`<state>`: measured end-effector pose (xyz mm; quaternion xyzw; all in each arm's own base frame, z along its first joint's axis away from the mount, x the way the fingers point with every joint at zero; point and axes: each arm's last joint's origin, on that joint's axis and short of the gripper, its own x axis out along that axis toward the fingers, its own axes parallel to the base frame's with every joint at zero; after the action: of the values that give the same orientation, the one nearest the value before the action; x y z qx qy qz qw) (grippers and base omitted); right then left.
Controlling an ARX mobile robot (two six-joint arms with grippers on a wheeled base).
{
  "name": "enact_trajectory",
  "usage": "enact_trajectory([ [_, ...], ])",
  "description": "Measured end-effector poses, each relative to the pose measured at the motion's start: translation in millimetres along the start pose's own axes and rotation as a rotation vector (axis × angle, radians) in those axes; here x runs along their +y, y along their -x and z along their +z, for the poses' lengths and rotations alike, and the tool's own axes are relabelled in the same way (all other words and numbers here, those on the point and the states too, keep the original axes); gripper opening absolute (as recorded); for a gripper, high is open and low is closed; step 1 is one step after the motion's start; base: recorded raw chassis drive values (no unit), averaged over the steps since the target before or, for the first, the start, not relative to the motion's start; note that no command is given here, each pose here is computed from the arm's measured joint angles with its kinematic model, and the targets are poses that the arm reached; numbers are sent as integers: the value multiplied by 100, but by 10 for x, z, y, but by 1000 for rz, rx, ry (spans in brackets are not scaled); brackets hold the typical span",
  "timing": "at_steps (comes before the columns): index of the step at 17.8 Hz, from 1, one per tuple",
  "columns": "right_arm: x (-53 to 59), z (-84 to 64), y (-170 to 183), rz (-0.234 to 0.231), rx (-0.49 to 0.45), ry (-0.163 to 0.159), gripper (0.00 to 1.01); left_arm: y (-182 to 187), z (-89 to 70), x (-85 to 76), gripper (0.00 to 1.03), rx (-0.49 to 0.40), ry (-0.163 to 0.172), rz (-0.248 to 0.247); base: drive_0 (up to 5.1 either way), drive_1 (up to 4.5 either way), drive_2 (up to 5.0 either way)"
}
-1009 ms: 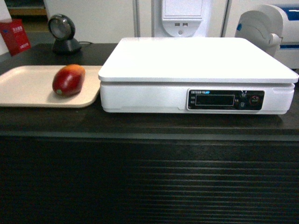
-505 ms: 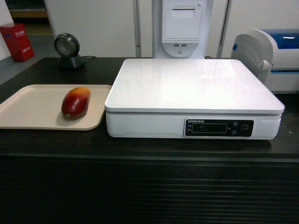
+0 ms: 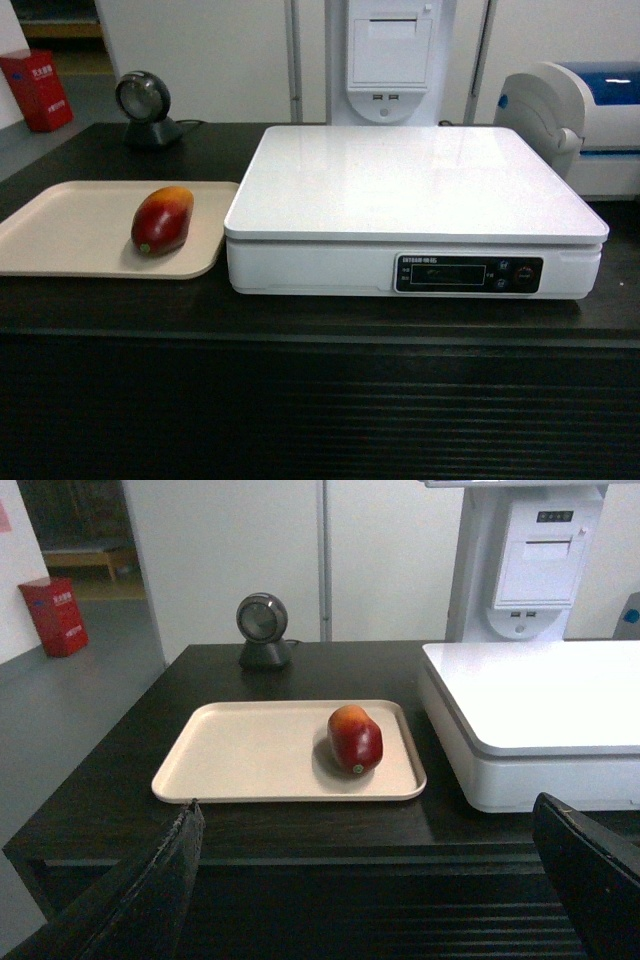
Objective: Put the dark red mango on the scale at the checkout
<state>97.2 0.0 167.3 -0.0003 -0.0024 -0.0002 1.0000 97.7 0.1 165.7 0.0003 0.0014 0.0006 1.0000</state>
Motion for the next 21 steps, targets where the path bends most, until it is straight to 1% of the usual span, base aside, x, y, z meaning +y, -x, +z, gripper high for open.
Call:
enact_trajectory([
  [11,0,0,0,0,0,0,98,0,-1,0,98,1,0,0,0,0,0],
  [12,0,0,0,-1,0,0,98,-1,-26,-24,98,147,24,82,0,0,0],
  [13,0,0,0,1,0,0,98,-23,-19,-54,98,244,19,140,0,0,0],
  [14,0,0,0,0,0,0,98,-36,-18,-56,98,248,17,192,0,0,0],
  [15,0,-2,0,0,2,0,98,-45,30,-59,98,220,27,202,0,0,0],
  [16,0,0,0,0,0,0,98,-65,134,-68,98,181,38,193,0,0,0],
  [17,0,0,0,0,0,0,98,-109,220,-81,98,155,50,164,0,0,0],
  [18,0,0,0,0,0,0,98,-168,234,-85,98,152,53,136,0,0,0],
  [19,0,0,0,0,0,0,98,-253,229,-65,98,162,45,120,0,0,0],
  [20,0,0,0,0,0,0,98,-364,260,-39,98,161,44,101,0,0,0],
  [21,0,0,0,0,0,0,98,-502,336,-6,98,143,35,80,0,0,0],
])
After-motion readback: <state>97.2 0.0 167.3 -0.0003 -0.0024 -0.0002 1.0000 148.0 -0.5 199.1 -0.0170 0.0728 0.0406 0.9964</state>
